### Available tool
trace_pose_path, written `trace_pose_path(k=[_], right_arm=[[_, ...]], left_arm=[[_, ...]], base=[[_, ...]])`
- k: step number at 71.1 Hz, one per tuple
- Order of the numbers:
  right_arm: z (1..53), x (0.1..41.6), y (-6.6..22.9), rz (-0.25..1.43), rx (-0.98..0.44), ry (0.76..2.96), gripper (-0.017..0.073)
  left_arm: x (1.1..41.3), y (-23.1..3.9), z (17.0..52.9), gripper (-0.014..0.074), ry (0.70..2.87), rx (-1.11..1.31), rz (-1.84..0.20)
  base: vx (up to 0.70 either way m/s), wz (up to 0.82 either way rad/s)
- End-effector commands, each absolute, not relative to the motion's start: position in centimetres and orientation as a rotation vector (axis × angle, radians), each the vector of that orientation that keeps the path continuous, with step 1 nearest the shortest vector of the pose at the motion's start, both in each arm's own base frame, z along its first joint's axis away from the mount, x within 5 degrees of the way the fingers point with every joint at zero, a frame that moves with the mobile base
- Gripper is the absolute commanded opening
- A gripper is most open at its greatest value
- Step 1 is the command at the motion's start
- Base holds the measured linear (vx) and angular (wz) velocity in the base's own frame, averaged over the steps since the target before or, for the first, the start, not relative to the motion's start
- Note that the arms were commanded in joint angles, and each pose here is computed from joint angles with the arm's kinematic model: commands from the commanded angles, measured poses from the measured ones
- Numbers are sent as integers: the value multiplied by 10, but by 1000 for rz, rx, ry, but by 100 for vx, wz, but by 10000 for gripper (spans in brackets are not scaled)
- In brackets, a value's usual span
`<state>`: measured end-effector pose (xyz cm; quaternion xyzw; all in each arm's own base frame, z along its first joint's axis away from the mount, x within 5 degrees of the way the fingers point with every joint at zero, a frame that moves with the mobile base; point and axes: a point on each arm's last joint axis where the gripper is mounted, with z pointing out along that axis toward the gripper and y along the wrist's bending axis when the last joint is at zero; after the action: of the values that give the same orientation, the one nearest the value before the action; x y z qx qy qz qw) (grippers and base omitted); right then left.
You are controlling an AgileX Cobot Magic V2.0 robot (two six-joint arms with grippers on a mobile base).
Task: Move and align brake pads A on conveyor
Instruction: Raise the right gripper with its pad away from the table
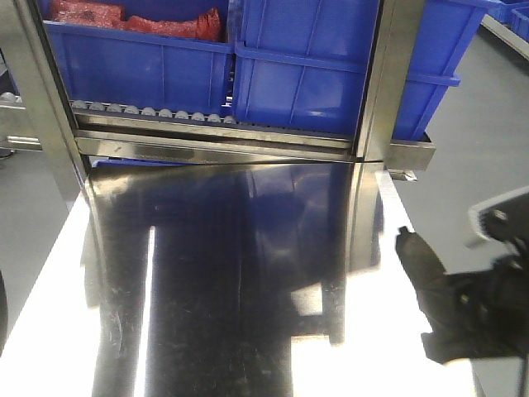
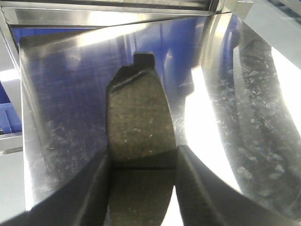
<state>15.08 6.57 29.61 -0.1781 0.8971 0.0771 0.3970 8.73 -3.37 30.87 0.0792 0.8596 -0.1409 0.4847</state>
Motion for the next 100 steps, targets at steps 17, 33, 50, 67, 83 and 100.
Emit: trace_pose_path(k=[17, 33, 50, 67, 83, 100], right_arm=[[306, 98, 41, 237, -404, 1986, 43], [308, 83, 34, 250, -388, 1919, 43], [308, 81, 33, 251, -387, 1912, 43], [308, 81, 33, 251, -387, 1912, 43], [308, 81, 33, 251, -387, 1912, 43], [308, 81, 33, 251, -387, 1912, 43]], left_arm=[[90, -35, 324, 217, 1984, 184, -369], [90, -35, 324, 217, 1984, 184, -369], [90, -35, 324, 217, 1984, 184, -369], [90, -35, 324, 217, 1984, 184, -369], [90, -35, 324, 217, 1984, 184, -369], [90, -35, 324, 217, 1984, 184, -369]], base=[[0, 0], [0, 0], [0, 0], [0, 0], [0, 0], [0, 0]])
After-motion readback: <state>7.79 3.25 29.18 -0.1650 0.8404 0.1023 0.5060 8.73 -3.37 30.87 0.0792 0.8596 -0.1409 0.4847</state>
